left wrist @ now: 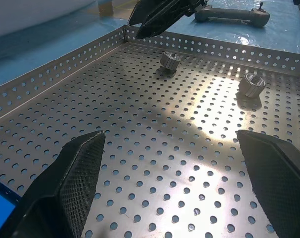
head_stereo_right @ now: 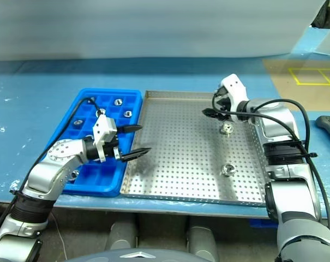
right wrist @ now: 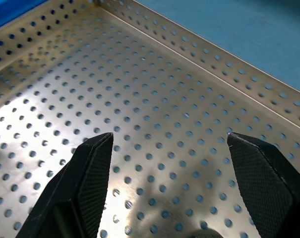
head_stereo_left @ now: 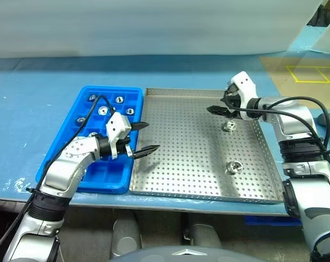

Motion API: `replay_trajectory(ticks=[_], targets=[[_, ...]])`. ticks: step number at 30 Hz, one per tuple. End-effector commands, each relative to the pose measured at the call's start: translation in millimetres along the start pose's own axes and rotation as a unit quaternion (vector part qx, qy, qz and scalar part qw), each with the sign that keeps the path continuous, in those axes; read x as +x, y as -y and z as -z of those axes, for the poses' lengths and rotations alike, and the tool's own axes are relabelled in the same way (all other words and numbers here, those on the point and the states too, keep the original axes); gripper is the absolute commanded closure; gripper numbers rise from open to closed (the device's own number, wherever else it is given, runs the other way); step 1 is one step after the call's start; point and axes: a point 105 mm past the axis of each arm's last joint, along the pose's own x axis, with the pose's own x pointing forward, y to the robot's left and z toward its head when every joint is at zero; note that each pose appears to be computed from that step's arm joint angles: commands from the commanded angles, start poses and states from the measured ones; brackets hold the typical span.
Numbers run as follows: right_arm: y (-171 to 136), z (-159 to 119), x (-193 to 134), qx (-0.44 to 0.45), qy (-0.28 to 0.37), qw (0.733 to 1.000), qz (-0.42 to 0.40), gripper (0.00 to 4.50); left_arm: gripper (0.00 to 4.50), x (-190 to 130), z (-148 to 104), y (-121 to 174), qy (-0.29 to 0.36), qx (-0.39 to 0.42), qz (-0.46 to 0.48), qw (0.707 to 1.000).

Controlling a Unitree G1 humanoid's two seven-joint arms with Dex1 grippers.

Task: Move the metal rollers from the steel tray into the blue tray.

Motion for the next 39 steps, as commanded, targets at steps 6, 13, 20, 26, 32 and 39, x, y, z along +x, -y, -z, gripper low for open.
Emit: replay_trajectory(ticks=[6, 13, 20, 26, 32, 39], targets=[[28, 25, -13, 0.043, -0.035, 0.997, 0.057, 0.77, 0.00, 14, -11, 0, 0.019, 0.024, 0.029, 0.999], [32, 39, -12, 0.072, -0.053, 0.995, 0.053, 0.77, 0.00, 19, -12, 0, 0.020, 0.032, 0.042, 0.998], [32, 44, -10, 0.083, -0.062, 0.994, 0.041, 0.77, 0.00, 22, -14, 1, 0.022, 0.035, 0.046, 0.998], [29, 45, -8, 0.097, -0.058, 0.993, 0.023, 0.77, 0.00, 21, -13, 1, 0.021, 0.034, 0.044, 0.998], [22, 42, -3, 0.103, -0.052, 0.993, 0.004, 0.77, 0.00, 20, -13, 1, 0.020, 0.033, 0.043, 0.998], [19, 47, 4, 0.101, -0.060, 0.993, 0.001, 0.77, 0.00, 19, -12, 1, 0.020, 0.032, 0.042, 0.998]])
